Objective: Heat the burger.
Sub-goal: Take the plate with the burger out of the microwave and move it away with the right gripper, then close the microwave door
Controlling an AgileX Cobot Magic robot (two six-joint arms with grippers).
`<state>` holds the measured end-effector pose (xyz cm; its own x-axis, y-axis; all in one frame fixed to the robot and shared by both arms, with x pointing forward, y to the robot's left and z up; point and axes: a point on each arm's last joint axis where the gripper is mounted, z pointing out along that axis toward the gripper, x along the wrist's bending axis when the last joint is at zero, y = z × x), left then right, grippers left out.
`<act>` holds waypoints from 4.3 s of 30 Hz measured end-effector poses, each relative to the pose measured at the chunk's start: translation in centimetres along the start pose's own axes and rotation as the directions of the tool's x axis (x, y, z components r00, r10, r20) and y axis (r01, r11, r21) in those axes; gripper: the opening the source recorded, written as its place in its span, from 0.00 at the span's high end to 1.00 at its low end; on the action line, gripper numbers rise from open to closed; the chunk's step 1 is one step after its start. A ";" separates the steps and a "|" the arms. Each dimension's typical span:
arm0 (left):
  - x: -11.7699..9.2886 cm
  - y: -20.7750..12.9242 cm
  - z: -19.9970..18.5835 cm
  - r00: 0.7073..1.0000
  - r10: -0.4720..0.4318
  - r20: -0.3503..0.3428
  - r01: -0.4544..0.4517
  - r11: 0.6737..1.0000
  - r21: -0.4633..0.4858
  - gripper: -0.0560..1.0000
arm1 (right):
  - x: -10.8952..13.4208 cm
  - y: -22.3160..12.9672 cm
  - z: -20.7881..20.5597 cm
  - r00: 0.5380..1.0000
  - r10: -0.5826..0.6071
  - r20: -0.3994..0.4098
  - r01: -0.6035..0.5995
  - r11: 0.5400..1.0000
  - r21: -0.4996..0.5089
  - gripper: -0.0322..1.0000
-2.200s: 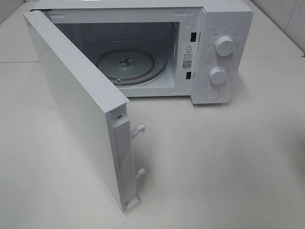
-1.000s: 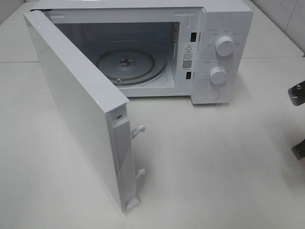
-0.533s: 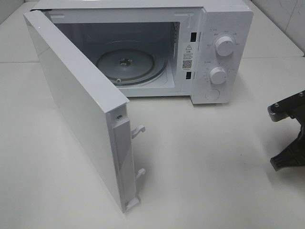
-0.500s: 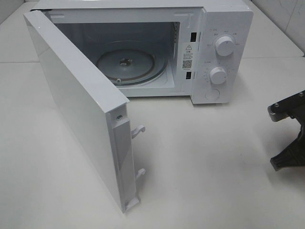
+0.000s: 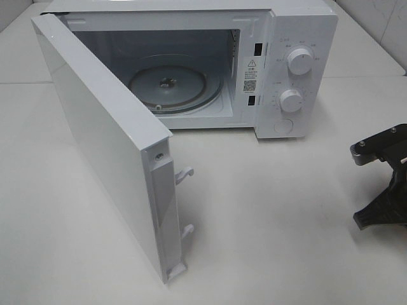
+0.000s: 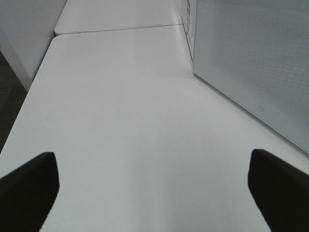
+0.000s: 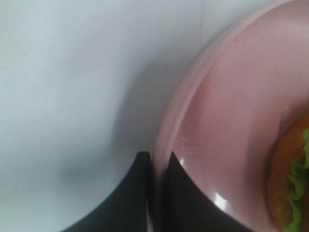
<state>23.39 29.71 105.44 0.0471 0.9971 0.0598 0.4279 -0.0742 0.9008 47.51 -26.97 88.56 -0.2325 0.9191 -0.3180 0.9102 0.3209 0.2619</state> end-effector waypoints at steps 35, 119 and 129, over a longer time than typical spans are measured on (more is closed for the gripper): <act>0.0 0.0 0.0 1.000 0.000 0.000 0.000 1.000 0.000 0.01 | -1.2 2.5 -3.7 0.965 0.260 -0.042 -0.263 0.959 -0.101 0.20; 0.0 0.0 0.0 1.000 0.000 0.000 0.000 1.000 0.000 0.01 | -2.5 -18.6 -22.9 0.913 0.342 -0.224 -0.400 0.631 -0.664 0.05; 0.0 0.0 0.0 1.000 0.000 0.000 0.000 1.000 0.000 0.01 | -2.4 -18.5 -23.0 0.917 0.328 -0.226 -0.391 0.635 -0.667 0.02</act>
<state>23.39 29.71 105.44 0.0471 0.9971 0.0598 0.4279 -0.0742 0.9008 23.33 -29.85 105.38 0.0080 1.0000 0.0000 0.4401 -0.0035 0.8979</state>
